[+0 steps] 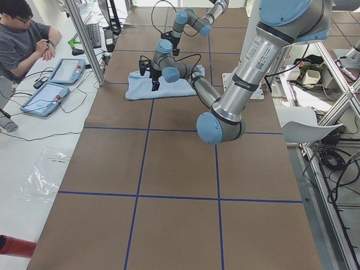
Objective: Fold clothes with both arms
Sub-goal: 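Tuck the collar fabric under with the right gripper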
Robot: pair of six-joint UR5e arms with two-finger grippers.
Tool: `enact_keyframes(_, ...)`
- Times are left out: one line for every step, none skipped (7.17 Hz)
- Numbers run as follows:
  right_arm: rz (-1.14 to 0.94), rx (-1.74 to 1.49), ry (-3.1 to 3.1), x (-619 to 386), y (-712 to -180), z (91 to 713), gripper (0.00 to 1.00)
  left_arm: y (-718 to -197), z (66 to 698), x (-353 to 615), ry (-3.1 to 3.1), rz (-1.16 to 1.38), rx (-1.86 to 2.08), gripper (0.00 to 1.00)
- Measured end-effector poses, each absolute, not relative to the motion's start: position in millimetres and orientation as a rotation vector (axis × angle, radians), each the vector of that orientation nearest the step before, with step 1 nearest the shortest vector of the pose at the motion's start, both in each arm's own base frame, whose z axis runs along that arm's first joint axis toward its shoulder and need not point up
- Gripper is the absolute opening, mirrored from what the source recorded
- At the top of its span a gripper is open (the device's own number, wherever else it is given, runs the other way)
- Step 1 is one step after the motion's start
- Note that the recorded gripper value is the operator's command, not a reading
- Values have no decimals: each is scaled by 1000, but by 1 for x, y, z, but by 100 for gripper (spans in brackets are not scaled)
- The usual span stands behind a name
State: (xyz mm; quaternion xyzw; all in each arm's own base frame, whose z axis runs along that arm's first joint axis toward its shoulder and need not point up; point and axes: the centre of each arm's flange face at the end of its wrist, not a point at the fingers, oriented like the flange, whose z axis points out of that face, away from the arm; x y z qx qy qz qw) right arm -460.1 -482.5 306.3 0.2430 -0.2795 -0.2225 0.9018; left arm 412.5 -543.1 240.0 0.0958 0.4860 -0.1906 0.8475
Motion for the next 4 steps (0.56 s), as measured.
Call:
enact_keyframes(-459,507,-584,-480,-496,289,100,-543,241,413,1023,-399,203,100)
enact_keyframes(-461,505,-580,-498,-506,279,100,-543,242,413,1023,-399,203,100)
enact_keyframes(-466,502,-568,-515,-509,275,100,-544,242,413,1025,-398,205,100)
enact_keyframes(-479,498,-553,-530,-506,276,100,-544,244,413,1028,-397,207,100)
